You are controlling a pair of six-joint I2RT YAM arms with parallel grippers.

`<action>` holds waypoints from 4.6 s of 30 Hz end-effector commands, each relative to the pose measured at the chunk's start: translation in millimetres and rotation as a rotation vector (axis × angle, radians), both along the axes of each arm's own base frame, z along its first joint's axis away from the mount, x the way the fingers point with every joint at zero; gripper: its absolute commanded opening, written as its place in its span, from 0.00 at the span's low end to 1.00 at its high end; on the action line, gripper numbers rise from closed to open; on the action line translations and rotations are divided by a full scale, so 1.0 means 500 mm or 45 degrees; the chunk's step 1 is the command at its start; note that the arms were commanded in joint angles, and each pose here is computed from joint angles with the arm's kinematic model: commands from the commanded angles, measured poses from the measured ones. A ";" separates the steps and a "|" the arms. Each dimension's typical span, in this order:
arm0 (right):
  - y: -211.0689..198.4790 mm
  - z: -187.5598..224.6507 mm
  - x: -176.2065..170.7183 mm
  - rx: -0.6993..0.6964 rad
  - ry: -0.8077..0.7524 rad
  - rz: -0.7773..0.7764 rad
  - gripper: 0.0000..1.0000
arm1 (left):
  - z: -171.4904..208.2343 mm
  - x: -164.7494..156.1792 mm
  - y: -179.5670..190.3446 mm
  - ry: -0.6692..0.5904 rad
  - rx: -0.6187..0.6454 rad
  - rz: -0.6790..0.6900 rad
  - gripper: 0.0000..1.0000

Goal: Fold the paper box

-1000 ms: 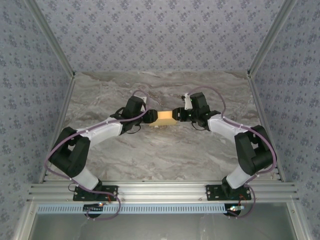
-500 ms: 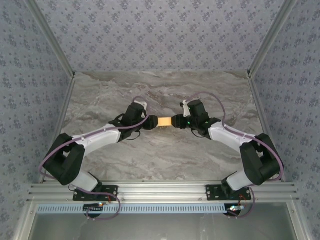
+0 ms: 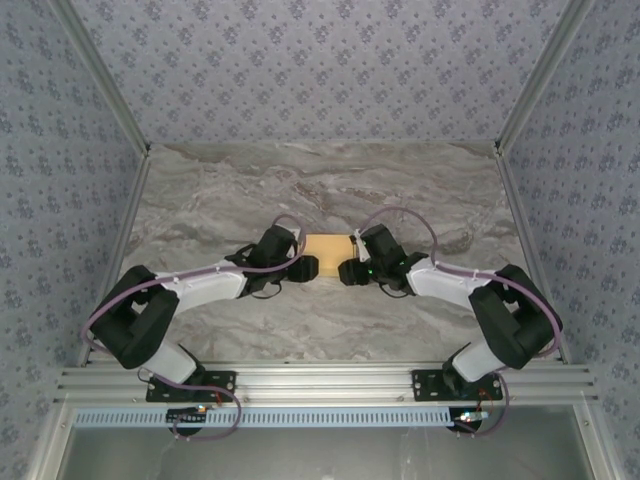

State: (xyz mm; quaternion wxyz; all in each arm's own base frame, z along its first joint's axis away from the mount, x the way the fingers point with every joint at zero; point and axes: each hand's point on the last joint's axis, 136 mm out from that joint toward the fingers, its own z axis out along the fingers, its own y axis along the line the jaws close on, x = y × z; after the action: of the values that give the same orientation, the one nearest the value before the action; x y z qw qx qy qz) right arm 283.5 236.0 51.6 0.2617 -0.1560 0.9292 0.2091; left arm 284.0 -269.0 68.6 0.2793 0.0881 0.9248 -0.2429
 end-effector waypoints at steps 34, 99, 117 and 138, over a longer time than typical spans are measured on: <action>0.056 0.030 0.198 0.293 0.029 -0.172 0.57 | -0.007 0.208 0.038 0.034 -0.126 0.183 0.61; -0.516 0.109 0.181 -0.545 -0.902 -0.875 0.99 | 0.040 0.227 0.569 -0.725 0.421 0.644 0.99; -0.523 0.067 0.213 -0.322 -0.780 -0.757 0.99 | 0.041 0.227 0.565 -0.725 0.416 0.627 0.99; -0.509 0.066 0.216 -0.306 -0.773 -0.703 0.99 | 0.040 0.227 0.564 -0.723 0.416 0.625 0.99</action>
State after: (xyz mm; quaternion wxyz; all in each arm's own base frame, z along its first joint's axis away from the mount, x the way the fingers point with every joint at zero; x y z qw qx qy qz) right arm 385.4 -20.7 80.1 0.5479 0.0189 0.8353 -0.0422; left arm 393.7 16.0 79.6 0.5377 -0.0369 0.8421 0.0210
